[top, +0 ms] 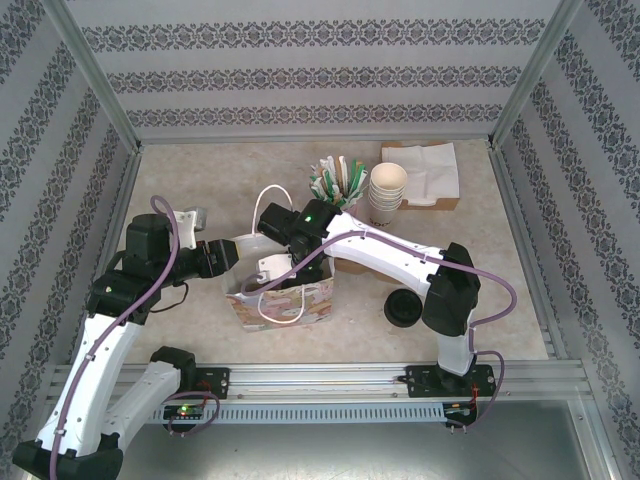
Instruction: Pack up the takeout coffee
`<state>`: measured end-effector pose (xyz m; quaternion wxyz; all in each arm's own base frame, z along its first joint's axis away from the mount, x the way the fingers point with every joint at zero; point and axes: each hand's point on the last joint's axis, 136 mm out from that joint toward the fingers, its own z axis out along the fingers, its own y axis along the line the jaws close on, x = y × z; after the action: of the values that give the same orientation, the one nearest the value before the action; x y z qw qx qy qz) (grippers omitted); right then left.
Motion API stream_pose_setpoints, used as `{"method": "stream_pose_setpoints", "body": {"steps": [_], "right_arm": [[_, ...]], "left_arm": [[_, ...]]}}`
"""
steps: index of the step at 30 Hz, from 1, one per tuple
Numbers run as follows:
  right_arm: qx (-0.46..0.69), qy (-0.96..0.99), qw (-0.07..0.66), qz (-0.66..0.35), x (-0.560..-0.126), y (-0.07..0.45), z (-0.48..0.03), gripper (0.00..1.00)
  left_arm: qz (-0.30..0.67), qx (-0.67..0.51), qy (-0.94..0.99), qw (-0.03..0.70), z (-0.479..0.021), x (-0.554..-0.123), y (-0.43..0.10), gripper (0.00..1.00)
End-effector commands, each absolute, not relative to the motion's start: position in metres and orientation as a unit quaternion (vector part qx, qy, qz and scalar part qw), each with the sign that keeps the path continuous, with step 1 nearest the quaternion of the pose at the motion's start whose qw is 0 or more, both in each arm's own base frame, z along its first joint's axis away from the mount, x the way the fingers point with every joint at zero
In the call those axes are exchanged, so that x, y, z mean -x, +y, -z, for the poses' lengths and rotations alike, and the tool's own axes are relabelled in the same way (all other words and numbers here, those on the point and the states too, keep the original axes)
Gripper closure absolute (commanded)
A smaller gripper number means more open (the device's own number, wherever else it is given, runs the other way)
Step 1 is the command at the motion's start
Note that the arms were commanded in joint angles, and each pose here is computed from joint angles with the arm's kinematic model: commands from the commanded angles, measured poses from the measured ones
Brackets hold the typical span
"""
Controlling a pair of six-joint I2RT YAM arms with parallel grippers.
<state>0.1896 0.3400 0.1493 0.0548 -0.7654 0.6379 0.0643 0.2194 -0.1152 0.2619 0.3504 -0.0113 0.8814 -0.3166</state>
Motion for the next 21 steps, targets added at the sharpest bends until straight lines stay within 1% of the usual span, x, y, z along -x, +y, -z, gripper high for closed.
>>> {"method": "stream_pose_setpoints", "body": {"steps": [1, 10, 13, 21], "right_arm": [[0.766, 0.638, 0.04, -0.067, -0.177, 0.335, -0.147, 0.5], [0.766, 0.639, 0.024, -0.061, -0.173, 0.33, -0.139, 0.5], [0.767, 0.639, 0.019, -0.06, -0.171, 0.329, -0.136, 0.5], [0.769, 0.637, -0.001, -0.059, -0.165, 0.328, -0.126, 0.5]], "left_arm": [[0.314, 0.017, 0.885, 0.342, -0.255, -0.219, -0.115, 0.48], [0.303, 0.02, 0.895, 0.328, -0.245, -0.22, -0.113, 0.49], [0.302, 0.019, 0.895, 0.328, -0.245, -0.22, -0.113, 0.51], [0.298, 0.019, 0.898, 0.322, -0.242, -0.22, -0.113, 0.52]]}}
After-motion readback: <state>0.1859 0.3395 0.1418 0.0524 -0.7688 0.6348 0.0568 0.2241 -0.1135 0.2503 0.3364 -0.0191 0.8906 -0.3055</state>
